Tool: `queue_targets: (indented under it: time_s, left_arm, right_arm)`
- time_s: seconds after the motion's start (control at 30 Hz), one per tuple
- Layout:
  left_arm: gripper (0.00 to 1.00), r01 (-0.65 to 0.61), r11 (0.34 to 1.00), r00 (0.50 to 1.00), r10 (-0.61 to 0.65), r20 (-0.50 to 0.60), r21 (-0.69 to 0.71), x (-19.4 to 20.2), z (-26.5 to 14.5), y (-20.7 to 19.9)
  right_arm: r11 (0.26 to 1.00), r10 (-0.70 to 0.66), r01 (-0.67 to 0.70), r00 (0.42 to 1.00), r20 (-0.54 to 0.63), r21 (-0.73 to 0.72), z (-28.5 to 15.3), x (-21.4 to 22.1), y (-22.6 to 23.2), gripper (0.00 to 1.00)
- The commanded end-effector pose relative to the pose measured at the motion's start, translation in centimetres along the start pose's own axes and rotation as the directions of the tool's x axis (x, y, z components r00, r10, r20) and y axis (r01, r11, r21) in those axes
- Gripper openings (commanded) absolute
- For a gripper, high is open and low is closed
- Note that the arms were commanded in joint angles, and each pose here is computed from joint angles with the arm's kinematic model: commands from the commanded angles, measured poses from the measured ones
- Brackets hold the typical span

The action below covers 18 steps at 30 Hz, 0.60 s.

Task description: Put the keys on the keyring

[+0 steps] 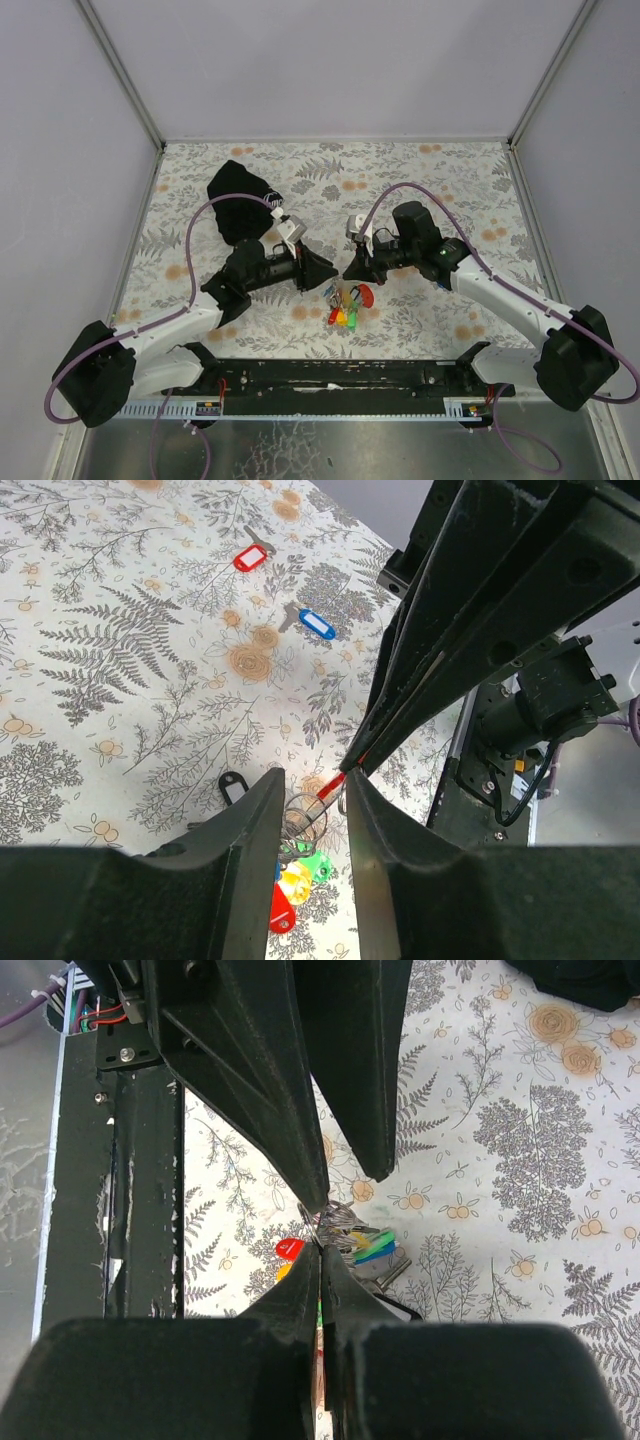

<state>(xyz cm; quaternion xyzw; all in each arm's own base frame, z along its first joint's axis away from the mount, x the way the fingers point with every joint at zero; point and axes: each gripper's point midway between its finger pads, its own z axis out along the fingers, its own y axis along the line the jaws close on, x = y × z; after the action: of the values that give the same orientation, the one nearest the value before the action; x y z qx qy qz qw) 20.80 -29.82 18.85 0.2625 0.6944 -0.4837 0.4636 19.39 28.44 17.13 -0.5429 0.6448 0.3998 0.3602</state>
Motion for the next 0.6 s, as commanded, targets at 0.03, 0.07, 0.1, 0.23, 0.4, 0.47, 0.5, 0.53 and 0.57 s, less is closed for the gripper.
queue_targets:
  time_s: [0.03, 0.07, 0.1, 0.23, 0.4, 0.47, 0.5, 0.53, 0.57]
  left_arm:
    - [0.32, 0.042, 0.999, 0.998, -0.042, -0.036, -0.006, -0.4, 0.1, -0.3]
    - [0.32, 0.043, 0.999, 0.998, -0.043, -0.042, -0.005, -0.3, 0.2, -0.4]
    - [0.32, 0.042, 0.999, 0.998, -0.042, -0.044, -0.006, -0.3, 0.2, -0.4]
    - [0.32, 0.034, 0.999, 0.999, -0.033, -0.036, 0.029, -0.6, 0.1, -1.1]
    - [0.32, 0.022, 0.997, 0.998, -0.019, -0.058, 0.068, -0.4, 0.3, -1.8]
    - [0.32, 0.018, 0.996, 0.997, -0.012, -0.075, 0.082, 0.0, 0.5, -1.9]
    - [0.32, 0.015, 0.997, 0.996, -0.008, -0.084, 0.08, 0.2, 0.6, -1.8]
    - [0.32, 0.012, 0.997, 0.996, -0.005, -0.091, 0.076, 0.3, 0.7, -1.7]
    - [0.31, 0.007, 0.997, 0.995, 0.001, -0.096, 0.075, 0.4, 0.7, -1.6]
  right_arm:
    - [0.998, -0.058, 0.057, 0.998, 0.03, 0.017, -0.2, -2.5, -0.5, 0.0]
    - [0.998, -0.057, 0.056, 0.998, 0.028, 0.016, -0.2, -2.5, -0.5, 0.0]
    - [0.998, -0.056, 0.056, 0.998, 0.026, 0.015, -0.2, -2.5, -0.5, 0.0]
    - [0.999, -0.053, 0.053, 0.998, 0.021, 0.012, -0.1, -2.4, -0.6, 0.0]
    - [0.999, -0.053, 0.053, 0.998, 0.019, 0.007, 0.0, -2.3, -0.5, 0.0]
    - [0.999, -0.053, 0.053, 0.998, 0.02, 0.005, 0.0, -2.3, -0.5, 0.0]
    - [0.998, -0.055, 0.055, 0.998, 0.02, 0.005, 0.0, -2.3, -0.4, 0.0]
    - [0.999, -0.054, 0.054, 0.998, 0.02, 0.001, 0.0, -2.3, -0.4, 0.0]
    - [0.999, -0.053, 0.053, 0.998, 0.02, 0.0, 0.0, -2.3, -0.3, 0.0]
